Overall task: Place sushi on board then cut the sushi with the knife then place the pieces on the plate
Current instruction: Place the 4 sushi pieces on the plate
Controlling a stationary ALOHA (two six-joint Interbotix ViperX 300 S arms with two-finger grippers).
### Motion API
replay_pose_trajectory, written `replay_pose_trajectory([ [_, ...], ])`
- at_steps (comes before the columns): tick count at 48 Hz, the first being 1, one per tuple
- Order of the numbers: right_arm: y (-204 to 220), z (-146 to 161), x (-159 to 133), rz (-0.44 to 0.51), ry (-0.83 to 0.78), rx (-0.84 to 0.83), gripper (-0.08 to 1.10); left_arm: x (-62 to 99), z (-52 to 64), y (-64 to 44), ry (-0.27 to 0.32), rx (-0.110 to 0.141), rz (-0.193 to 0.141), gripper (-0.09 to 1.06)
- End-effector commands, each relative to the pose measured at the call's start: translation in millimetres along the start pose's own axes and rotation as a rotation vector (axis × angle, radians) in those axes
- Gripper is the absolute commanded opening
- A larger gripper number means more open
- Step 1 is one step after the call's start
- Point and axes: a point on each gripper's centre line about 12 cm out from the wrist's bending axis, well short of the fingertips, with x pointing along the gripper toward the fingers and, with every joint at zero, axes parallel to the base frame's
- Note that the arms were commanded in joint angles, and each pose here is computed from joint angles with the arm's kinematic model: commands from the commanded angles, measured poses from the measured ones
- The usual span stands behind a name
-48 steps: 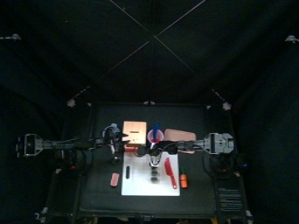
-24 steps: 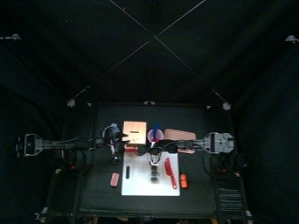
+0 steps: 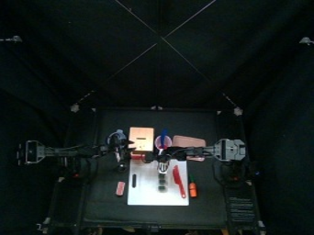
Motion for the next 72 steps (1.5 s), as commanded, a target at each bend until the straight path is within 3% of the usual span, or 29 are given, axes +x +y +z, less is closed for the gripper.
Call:
replay_pose_trajectory([
  [1, -2, 2, -16, 0.0, -0.03, 0.017, 0.59, 1.5, 5.6, -0.4, -0.018, -0.002, -0.001, 0.78],
  [15, -6, -42, -68, -0.028, -0.002, 0.224, 0.59, 1.3, 6.0, -0.4, -0.02, -0.001, -0.001, 0.78],
  [22, -14, -77, -92, -0.048, -0.043, 0.437, 0.59, 1.5, 6.6, -0.4, -0.021, 0.001, -0.001, 0.78],
  [33, -58, -112, -99, -0.102, -0.184, 0.87, 0.59, 2.4, 8.9, -1.3, -0.028, 0.013, -0.007, 0.78],
  [43, -99, -126, -95, -0.157, -0.275, 1.147, 0.6, 2.5, 9.3, -4.9, -0.029, 0.03, -0.025, 0.78],
  [56, -116, -111, -96, -0.138, -0.31, 1.27, 0.61, 2.5, 9.4, -9.4, -0.033, 0.035, -0.041, 0.78],
  [63, -121, -97, -81, -0.109, -0.288, 1.305, 0.62, 2.4, 10.8, -10.8, -0.041, 0.061, -0.054, 0.78],
  [72, -132, -90, -69, -0.134, -0.268, 1.302, 0.62, 1.3, 9.3, -19.5, -0.042, 0.134, -0.108, 0.78],
])
